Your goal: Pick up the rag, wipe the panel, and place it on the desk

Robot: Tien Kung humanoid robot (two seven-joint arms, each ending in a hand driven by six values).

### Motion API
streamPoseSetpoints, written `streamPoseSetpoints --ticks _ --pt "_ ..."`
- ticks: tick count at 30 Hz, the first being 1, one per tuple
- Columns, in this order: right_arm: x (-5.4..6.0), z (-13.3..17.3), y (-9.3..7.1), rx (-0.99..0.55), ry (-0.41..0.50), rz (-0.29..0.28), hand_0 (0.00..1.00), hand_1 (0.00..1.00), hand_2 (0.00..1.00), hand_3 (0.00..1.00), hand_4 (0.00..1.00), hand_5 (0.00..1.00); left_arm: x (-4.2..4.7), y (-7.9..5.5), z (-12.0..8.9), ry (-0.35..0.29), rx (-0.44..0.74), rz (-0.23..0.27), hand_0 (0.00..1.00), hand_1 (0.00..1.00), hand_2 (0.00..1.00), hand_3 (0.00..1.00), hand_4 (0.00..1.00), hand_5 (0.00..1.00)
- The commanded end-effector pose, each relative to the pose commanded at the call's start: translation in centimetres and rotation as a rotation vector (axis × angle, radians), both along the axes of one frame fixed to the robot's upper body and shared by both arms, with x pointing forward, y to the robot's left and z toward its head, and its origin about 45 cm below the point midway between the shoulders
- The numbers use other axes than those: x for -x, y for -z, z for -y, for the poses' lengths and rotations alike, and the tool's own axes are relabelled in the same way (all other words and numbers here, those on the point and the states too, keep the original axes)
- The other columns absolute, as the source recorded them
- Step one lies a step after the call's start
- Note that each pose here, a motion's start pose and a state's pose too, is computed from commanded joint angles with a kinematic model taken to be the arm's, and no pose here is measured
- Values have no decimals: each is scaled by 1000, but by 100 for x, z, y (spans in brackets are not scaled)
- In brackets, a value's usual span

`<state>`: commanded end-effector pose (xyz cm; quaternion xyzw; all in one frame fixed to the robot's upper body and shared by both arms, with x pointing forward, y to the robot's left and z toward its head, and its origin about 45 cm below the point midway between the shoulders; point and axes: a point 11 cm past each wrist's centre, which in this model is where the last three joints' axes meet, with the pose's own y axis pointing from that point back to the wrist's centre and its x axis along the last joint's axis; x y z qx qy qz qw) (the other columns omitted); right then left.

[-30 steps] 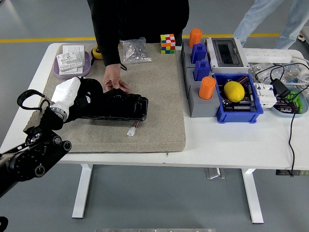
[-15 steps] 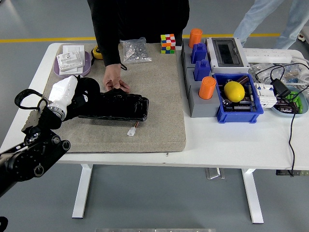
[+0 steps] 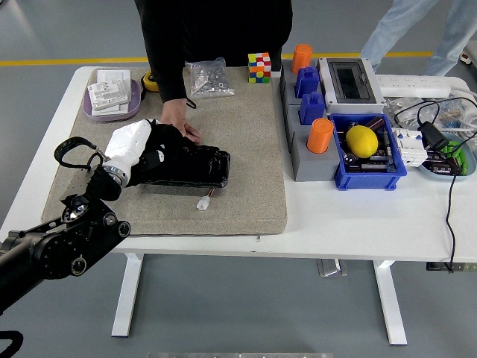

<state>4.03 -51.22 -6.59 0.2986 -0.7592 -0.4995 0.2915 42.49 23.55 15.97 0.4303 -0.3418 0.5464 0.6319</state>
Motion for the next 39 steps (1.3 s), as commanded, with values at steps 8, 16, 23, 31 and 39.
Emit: streamPoseSetpoints --ticks 8,16,23,31,39 --pt "-29 4 -6 2 -3 6 704 589 680 627 998 628 17 -19 300 80 -6 -3 285 213 581 420 2 2" --pt "-30 6 -8 2 -6 4 704 589 680 627 998 629 59 16 419 118 -20 -15 285 213 581 420 2 2" --pt "-33 9 -10 3 -11 3 703 585 680 627 998 630 106 26 583 164 -23 -21 285 212 580 420 2 2" --pt "-34 5 -7 2 -14 2 703 586 680 627 998 630 163 23 770 215 -25 -27 284 214 580 423 2 2" --pt "-49 -2 -5 2 -18 3 703 586 680 628 998 630 187 -4 905 243 -16 -19 284 214 580 423 2 2"
